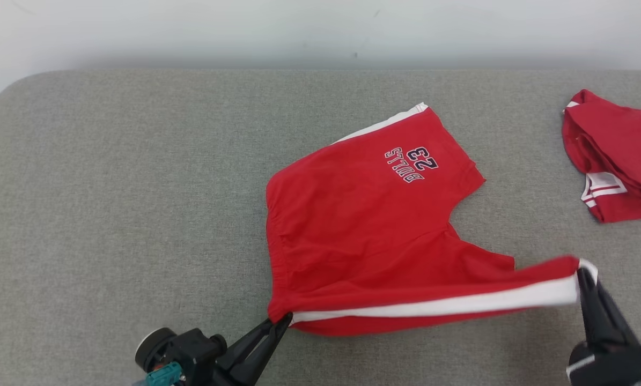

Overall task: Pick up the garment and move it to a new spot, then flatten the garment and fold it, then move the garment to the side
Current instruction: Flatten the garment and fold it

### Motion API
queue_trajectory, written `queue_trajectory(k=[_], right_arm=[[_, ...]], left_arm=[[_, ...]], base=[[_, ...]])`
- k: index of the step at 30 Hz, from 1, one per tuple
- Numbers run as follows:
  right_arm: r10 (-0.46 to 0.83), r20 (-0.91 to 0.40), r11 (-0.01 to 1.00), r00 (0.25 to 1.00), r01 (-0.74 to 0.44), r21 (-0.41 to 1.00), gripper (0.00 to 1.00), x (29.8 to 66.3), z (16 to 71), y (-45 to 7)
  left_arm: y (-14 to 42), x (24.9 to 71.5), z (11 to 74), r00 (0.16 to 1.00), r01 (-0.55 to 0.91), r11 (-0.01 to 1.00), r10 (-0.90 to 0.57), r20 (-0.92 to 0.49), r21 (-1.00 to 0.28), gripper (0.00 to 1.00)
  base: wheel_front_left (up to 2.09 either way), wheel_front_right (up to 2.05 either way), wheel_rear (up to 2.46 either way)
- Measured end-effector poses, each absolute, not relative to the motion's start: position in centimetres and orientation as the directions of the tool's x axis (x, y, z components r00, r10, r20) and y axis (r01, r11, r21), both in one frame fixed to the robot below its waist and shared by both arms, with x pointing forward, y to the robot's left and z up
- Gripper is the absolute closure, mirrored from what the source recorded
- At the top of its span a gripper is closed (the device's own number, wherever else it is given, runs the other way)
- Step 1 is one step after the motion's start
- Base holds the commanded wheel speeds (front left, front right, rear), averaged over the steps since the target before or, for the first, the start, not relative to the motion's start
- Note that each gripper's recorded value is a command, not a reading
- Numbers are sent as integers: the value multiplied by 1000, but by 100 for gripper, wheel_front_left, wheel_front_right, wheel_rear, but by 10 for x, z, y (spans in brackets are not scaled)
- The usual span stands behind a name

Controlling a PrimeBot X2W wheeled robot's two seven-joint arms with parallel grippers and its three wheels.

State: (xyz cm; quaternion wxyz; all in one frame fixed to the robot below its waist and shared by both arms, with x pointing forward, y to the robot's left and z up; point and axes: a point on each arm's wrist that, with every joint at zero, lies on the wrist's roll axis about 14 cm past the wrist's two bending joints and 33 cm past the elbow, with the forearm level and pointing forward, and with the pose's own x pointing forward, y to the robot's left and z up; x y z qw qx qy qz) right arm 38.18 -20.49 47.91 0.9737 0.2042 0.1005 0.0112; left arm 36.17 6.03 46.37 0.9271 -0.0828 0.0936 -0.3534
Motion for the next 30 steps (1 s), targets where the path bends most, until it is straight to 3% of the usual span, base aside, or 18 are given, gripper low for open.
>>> queue_trajectory(k=[14,30], right_arm=[[159,-98,952,982,-126,278,100,494,522,-191],[230,-190,954,954,-183,238,100,613,492,-139]], left_arm=[[61,406,503,786,612,771,-618,23,-179,100],[84,484,498,856,511,842,-517,12,-173,100]], base=[[0,0,0],[0,0,0]])
